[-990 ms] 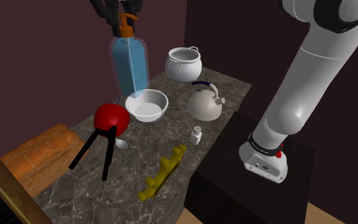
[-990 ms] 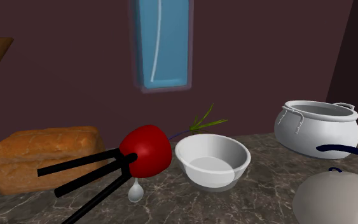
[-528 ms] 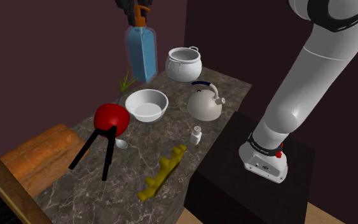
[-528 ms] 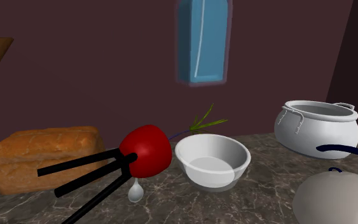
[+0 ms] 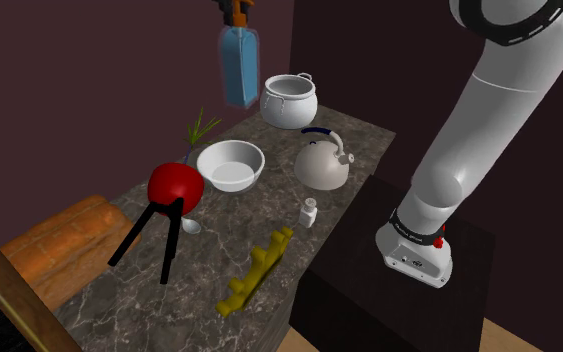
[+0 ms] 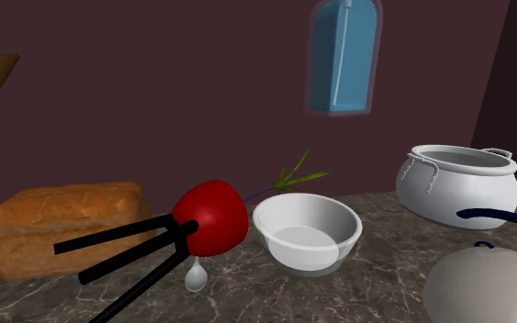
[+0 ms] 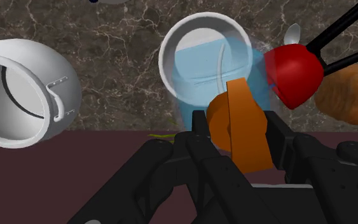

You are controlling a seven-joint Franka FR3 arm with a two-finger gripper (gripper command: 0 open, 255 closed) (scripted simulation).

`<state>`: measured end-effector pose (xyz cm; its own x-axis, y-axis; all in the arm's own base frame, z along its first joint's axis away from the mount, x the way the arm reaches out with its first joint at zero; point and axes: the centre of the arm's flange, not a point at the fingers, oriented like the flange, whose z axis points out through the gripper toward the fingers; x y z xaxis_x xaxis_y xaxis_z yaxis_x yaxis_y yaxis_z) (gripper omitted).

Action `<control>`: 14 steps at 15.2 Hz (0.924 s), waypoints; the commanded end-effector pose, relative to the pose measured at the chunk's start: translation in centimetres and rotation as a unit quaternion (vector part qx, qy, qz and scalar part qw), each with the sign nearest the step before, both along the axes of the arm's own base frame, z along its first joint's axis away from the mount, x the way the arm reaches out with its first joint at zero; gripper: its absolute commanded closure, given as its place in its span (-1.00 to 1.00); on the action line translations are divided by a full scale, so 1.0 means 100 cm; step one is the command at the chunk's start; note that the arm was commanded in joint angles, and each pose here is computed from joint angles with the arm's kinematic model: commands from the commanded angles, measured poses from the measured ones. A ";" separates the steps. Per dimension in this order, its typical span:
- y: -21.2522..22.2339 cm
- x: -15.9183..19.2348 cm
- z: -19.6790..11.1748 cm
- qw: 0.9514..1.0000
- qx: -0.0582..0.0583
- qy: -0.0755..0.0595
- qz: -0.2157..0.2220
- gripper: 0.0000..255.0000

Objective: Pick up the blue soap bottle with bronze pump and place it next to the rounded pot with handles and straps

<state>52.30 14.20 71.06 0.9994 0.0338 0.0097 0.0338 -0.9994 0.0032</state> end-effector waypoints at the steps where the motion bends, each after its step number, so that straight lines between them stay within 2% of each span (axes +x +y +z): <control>1: -0.023 0.010 -0.001 1.000 0.000 0.000 0.001 1.00; 14: -0.178 0.086 0.000 1.000 0.000 0.000 0.001 1.00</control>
<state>60.15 -2.63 71.12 0.9993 0.0354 0.0109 0.0354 -0.9994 0.0033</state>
